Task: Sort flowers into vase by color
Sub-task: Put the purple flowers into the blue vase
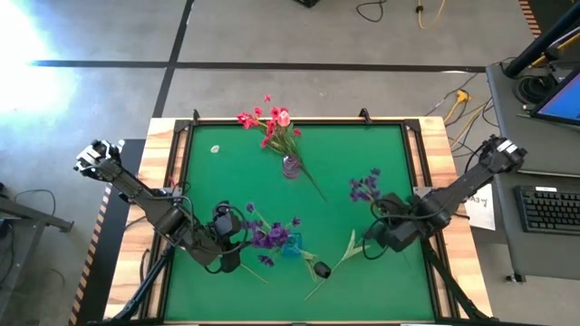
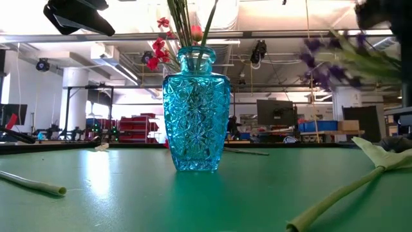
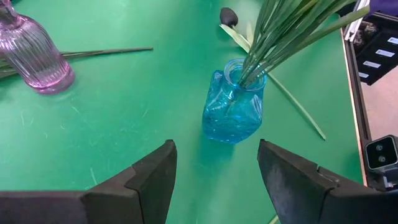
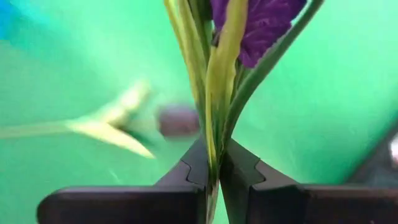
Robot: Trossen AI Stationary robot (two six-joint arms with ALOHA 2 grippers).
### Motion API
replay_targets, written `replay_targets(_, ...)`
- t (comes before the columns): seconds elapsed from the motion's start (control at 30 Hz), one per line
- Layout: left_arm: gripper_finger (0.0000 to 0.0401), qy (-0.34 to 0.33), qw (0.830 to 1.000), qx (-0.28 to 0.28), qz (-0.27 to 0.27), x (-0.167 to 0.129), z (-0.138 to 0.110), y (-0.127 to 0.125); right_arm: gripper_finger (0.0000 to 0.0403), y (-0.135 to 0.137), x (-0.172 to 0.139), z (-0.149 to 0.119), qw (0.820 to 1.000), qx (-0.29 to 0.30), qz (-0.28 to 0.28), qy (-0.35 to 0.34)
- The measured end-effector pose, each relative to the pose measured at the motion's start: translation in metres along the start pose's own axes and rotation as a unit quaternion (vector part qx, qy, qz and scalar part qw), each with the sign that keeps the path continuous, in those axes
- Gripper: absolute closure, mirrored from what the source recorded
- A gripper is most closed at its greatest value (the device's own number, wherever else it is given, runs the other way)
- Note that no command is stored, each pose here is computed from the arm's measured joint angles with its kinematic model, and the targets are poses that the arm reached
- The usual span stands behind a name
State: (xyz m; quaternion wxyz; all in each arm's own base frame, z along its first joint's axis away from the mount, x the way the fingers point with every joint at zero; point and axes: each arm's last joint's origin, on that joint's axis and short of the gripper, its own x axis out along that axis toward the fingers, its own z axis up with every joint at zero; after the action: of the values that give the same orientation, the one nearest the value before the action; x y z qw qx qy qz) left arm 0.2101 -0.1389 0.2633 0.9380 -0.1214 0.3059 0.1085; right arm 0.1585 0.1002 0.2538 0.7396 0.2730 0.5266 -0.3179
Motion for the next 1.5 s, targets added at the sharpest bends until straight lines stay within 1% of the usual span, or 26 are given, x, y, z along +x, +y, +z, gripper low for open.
replay_targets(0.1,0.0188,0.000,1.000,0.000,0.000,0.000,0.000,0.000,0.0385,0.006,-0.018,0.010,0.996,-0.017,0.033,-0.077)
replay_targets(0.23,0.0188,0.000,1.000,-0.002,0.000,0.000,0.000,0.000,0.0385,0.015,-0.038,0.022,0.979,-0.053,0.063,-0.184)
replay_targets(0.33,0.0188,0.000,1.000,-0.003,0.000,0.000,0.000,0.000,0.0385,0.025,-0.050,0.029,0.960,-0.093,0.086,-0.250)
replay_targets(0.47,0.0188,0.000,1.000,-0.004,0.000,0.000,0.000,0.000,0.0385,0.040,-0.061,0.036,0.926,-0.156,0.111,-0.326)
replay_targets(0.63,0.0188,0.000,1.000,-0.004,0.000,0.000,0.000,0.000,0.0385,0.059,-0.065,0.040,0.876,-0.218,0.154,-0.402)
replay_targets(0.73,0.0188,0.000,1.000,-0.004,0.000,0.000,0.000,0.000,0.0385,0.069,-0.065,0.041,0.842,-0.241,0.175,-0.450)
replay_targets(0.83,0.0188,0.000,1.000,-0.004,0.000,0.000,0.000,0.000,0.0385,0.075,-0.064,0.041,0.804,-0.260,0.201,-0.496)
replay_targets(0.93,0.0188,0.000,1.000,-0.004,0.000,0.000,0.000,0.000,0.0385,0.079,-0.065,0.040,0.761,-0.277,0.233,-0.538)
replay_targets(1.07,0.0188,0.000,1.000,-0.004,0.000,0.000,0.000,0.000,0.0385,0.081,-0.067,0.040,0.701,-0.300,0.291,-0.578)
replay_targets(1.1,0.0188,0.000,1.000,-0.004,0.000,0.000,0.000,0.000,0.0385,0.081,-0.066,0.040,0.689,-0.300,0.303,-0.586)
replay_targets(1.13,0.0188,0.000,1.000,-0.004,0.000,0.000,0.000,0.000,0.0385,0.081,-0.065,0.040,0.681,-0.302,0.311,-0.590)
replay_targets(1.2,0.0188,0.000,1.000,-0.004,0.000,0.000,0.000,0.000,0.0385,0.080,-0.063,0.043,0.670,-0.307,0.320,-0.596)
replay_targets(1.23,0.0188,0.000,1.000,-0.004,0.000,0.000,0.000,0.000,0.0385,0.080,-0.061,0.044,0.668,-0.306,0.322,-0.597)
replay_targets(1.5,0.0188,-0.003,1.000,-0.005,0.000,0.000,0.000,0.000,0.0385,0.084,-0.048,0.053,0.669,-0.298,0.311,-0.606)
